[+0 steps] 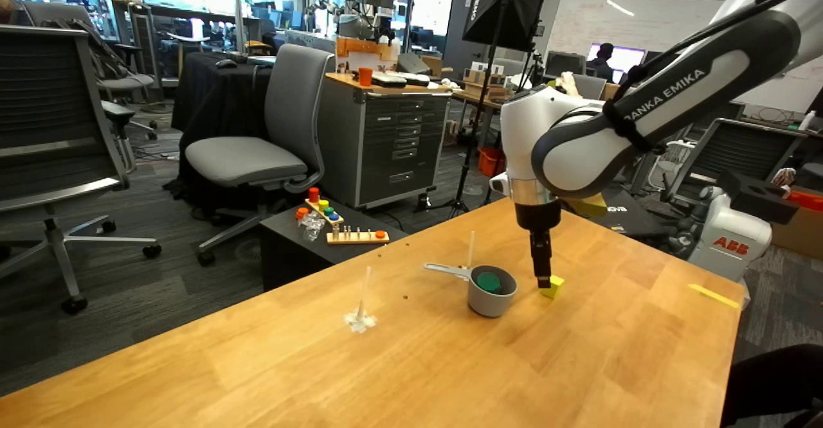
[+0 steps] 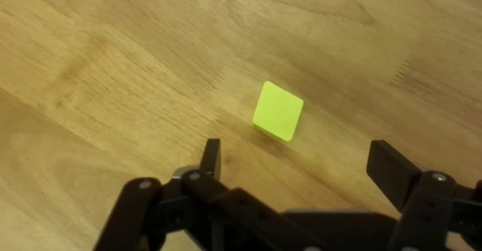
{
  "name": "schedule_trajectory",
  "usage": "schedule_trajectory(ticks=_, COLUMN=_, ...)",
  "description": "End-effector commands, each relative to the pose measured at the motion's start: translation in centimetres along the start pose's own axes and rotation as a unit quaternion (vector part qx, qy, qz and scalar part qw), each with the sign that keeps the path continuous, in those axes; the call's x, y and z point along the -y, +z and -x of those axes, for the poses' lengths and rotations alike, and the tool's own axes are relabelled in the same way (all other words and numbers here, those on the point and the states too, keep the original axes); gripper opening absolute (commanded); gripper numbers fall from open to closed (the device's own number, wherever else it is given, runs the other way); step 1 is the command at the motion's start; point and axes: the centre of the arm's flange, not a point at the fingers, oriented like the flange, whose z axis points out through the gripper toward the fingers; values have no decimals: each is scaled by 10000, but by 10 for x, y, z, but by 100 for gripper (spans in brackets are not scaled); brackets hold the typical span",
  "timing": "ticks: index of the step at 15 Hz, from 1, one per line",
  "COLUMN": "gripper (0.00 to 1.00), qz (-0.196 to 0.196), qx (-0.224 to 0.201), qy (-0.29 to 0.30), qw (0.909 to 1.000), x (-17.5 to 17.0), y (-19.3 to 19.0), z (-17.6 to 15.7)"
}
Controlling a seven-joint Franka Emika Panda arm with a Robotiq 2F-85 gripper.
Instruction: Put the cubes in the mug cup
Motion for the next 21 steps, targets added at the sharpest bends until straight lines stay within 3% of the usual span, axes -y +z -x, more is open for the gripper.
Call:
schedule_trajectory(ticks=1, gripper=99, qz=-130, qx=-201, qy=963, qw=9951, x=-8, y=1, z=-5)
schedule_trajectory(ticks=5, gripper=100, qz=-232, qx=-147, qy=1990, qw=9796, x=-20, y=16, z=6)
schedule_trajectory(ticks=9, gripper=100, qz=-280, qx=-37, qy=2997, qw=9536, x=-30, y=31, z=16)
schedule_trajectory(ticks=11, gripper=100, qz=-298, qx=11, qy=3314, qw=9430, x=-31, y=36, z=17)
schedule_trajectory(ticks=14, gripper=100, qz=-325, qx=9, qy=3534, qw=9349, x=-32, y=38, z=17)
schedule_trajectory(ticks=15, gripper=75, qz=-319, qx=7, qy=3583, qw=9331, x=-32, y=39, z=17)
schedule_trajectory(ticks=16, gripper=74, qz=-315, qx=11, qy=3607, qw=9321, x=-33, y=40, z=16)
schedule_trajectory(ticks=21, gripper=34, qz=-404, qx=64, qy=3829, qw=9229, x=-41, y=42, z=22)
